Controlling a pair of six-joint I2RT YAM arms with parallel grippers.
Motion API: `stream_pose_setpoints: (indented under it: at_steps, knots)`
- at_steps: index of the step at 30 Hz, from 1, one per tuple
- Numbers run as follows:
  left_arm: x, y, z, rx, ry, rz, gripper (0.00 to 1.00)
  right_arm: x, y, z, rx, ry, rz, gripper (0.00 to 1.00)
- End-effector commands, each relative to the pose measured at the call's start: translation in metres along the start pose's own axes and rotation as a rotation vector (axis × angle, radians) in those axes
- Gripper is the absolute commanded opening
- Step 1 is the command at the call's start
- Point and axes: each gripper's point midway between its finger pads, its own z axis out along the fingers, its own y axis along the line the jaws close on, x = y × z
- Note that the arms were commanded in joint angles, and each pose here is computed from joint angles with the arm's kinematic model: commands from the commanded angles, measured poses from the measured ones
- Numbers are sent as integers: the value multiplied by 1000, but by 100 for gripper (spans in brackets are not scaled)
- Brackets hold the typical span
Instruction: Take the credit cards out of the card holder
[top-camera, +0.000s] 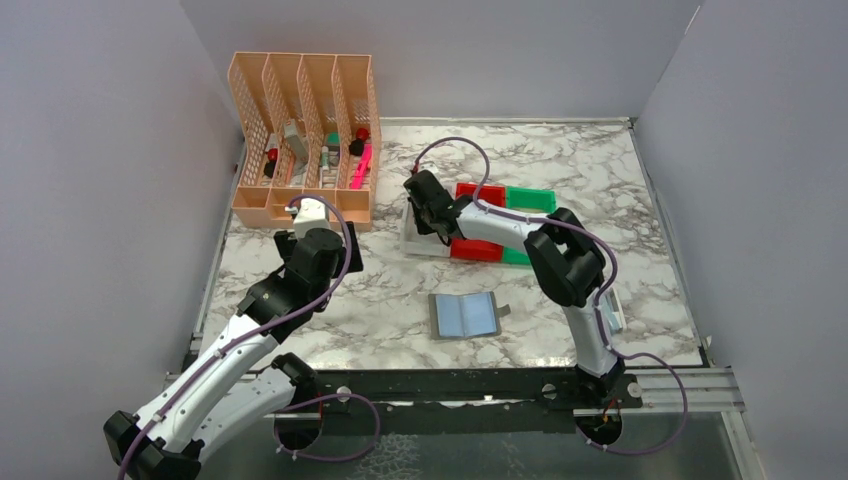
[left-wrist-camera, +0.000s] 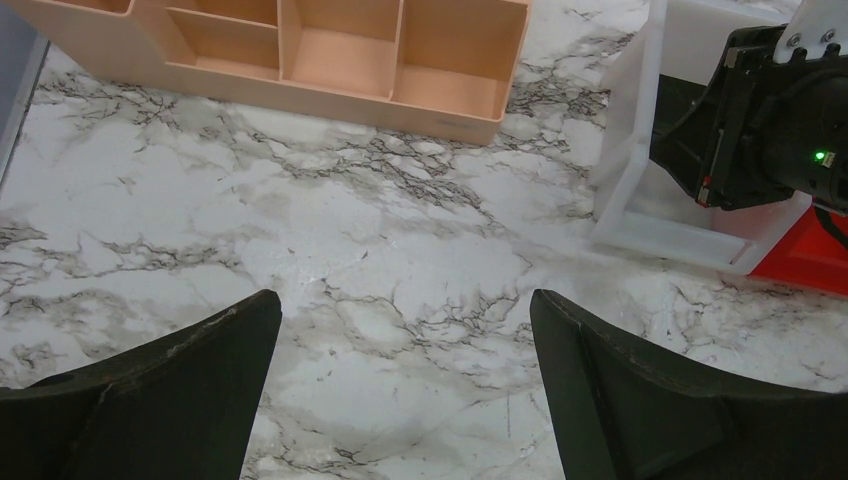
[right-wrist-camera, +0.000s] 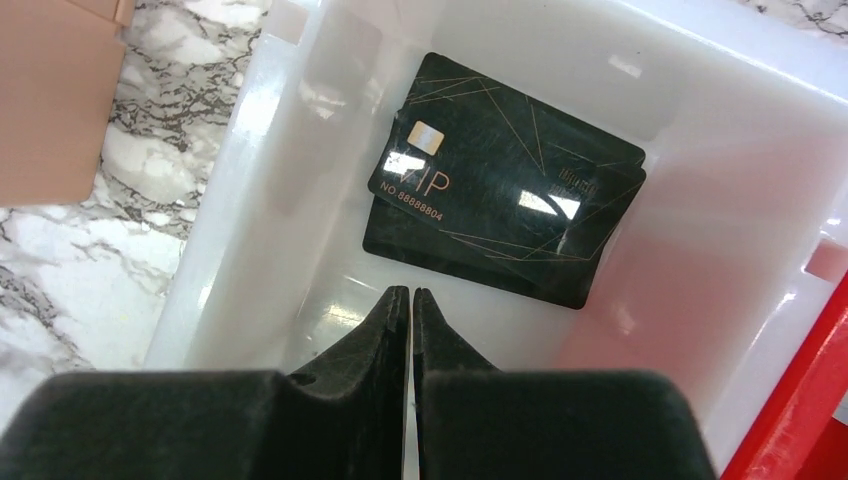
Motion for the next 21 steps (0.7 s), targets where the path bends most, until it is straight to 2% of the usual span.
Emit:
stream_pose_setpoints:
  at_steps: [1, 8, 15, 21]
  knots:
    - [1, 5, 2, -24, -4, 6, 99, 16, -11, 18, 74, 19, -1, 11]
    - [1, 5, 2, -26, -5, 4, 99, 13, -22, 19, 119, -37, 15, 15]
    - [2, 5, 3, -26, 0, 8, 99, 13, -29, 27, 147, -85, -8, 31]
    - [3, 5, 3, -25, 2, 10, 99, 15, -29, 25, 145, -87, 7, 32]
